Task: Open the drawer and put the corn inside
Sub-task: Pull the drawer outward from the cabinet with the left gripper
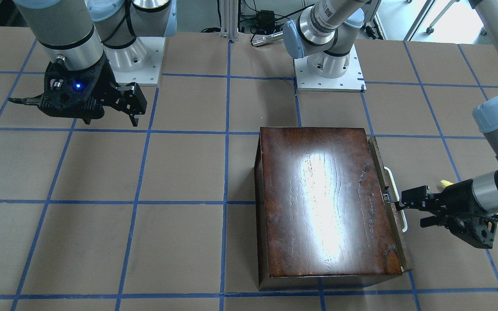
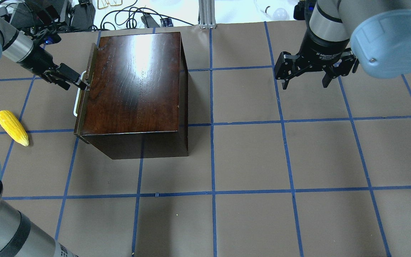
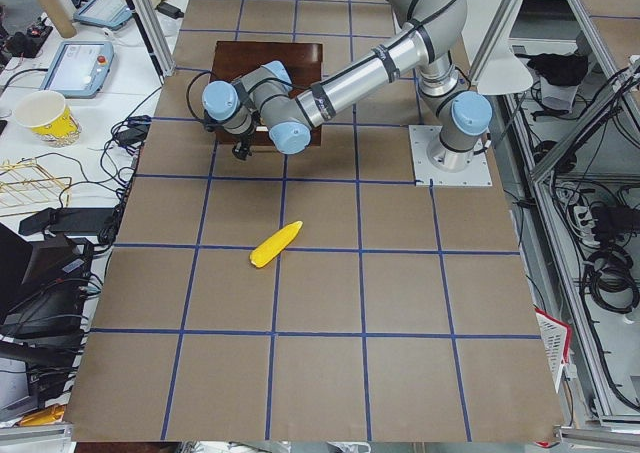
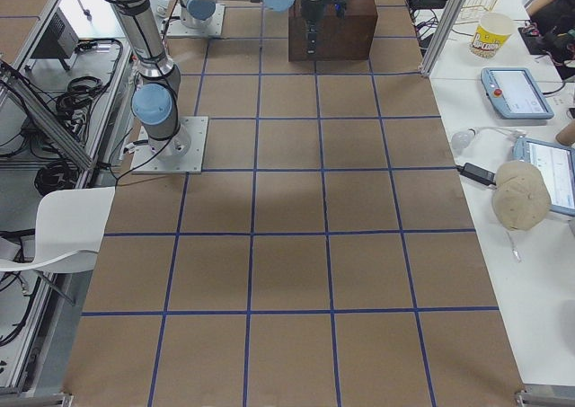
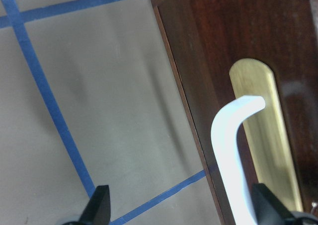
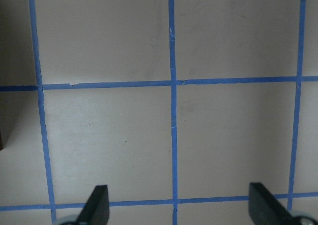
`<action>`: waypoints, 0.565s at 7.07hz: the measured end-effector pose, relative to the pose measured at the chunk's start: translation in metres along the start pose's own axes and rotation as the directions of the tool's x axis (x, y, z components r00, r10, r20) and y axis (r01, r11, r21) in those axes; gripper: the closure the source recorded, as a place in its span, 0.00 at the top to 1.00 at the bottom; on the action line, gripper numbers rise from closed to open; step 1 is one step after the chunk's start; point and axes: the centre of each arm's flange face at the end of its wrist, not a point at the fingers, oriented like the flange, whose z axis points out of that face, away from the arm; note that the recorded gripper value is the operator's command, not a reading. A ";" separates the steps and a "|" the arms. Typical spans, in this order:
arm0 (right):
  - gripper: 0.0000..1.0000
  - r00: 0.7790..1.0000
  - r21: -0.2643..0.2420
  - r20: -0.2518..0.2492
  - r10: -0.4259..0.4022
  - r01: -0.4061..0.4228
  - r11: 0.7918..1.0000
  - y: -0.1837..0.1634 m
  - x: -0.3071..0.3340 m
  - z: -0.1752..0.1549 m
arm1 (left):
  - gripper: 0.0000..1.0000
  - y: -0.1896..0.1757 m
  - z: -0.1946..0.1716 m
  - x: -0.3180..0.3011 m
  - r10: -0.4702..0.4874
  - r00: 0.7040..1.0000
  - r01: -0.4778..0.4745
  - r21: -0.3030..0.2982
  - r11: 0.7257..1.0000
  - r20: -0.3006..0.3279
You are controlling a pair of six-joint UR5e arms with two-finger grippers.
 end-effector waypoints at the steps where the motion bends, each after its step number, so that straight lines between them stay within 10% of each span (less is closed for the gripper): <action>1: 1.00 1.000 0.000 0.000 0.000 0.000 1.000 0.000 0.000 0.000 | 1.00 0.000 -0.003 -0.001 0.015 1.000 -0.014 -0.005 1.000 0.011; 4: 1.00 1.000 -0.001 0.000 0.000 0.000 1.000 0.000 0.000 0.000 | 1.00 0.000 -0.008 -0.006 0.051 0.998 -0.050 -0.024 0.998 0.042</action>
